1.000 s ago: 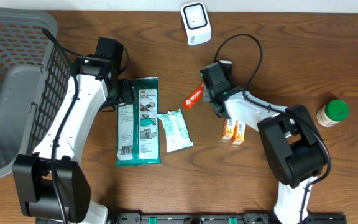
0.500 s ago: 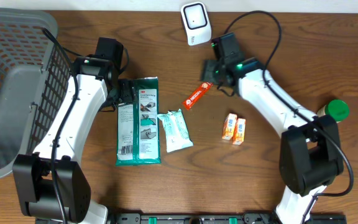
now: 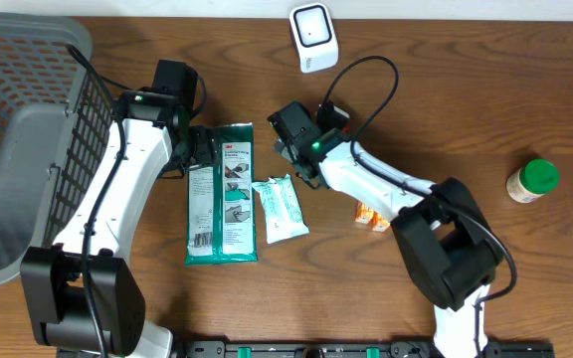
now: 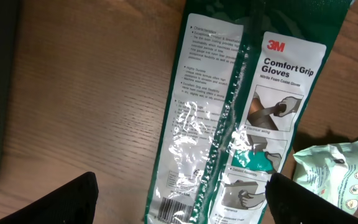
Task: Scan the item barcode
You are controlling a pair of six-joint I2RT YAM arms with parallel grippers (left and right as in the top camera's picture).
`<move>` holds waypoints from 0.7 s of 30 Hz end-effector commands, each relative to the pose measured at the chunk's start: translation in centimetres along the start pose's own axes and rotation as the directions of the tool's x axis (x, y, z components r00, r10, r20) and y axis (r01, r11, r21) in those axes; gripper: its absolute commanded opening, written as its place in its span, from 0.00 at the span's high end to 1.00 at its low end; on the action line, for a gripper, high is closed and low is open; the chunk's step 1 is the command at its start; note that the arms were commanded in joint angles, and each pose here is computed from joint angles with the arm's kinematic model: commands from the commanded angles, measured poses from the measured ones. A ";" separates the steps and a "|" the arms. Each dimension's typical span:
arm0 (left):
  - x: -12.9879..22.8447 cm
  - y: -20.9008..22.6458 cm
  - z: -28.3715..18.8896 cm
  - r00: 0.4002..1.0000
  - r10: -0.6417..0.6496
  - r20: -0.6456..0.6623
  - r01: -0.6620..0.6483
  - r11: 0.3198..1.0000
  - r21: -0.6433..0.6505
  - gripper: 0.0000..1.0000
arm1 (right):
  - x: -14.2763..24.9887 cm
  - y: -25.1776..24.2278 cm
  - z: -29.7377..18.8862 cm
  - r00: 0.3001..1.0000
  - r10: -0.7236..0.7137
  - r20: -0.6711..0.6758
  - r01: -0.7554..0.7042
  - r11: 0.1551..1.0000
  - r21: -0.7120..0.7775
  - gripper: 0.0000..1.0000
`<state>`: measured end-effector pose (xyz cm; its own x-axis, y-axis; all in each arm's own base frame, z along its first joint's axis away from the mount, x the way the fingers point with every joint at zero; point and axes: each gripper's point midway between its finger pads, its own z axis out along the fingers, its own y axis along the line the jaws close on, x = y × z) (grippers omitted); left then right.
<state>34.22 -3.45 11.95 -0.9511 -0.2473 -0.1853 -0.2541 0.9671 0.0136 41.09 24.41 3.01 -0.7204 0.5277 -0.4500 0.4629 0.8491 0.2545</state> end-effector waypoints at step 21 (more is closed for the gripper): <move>-0.4 0.1 -0.5 1.000 -0.002 0.015 0.002 1.000 -0.004 0.13 | -1.6 -3.2 1.9 0.995 -0.098 -0.013 0.099 0.991 0.094 0.69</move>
<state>34.22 -3.45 11.95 -0.9511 -0.2473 -0.1853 -0.2541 0.9671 0.0136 41.74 21.31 0.35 -0.7355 0.4895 -0.4685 0.4841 0.8634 0.1420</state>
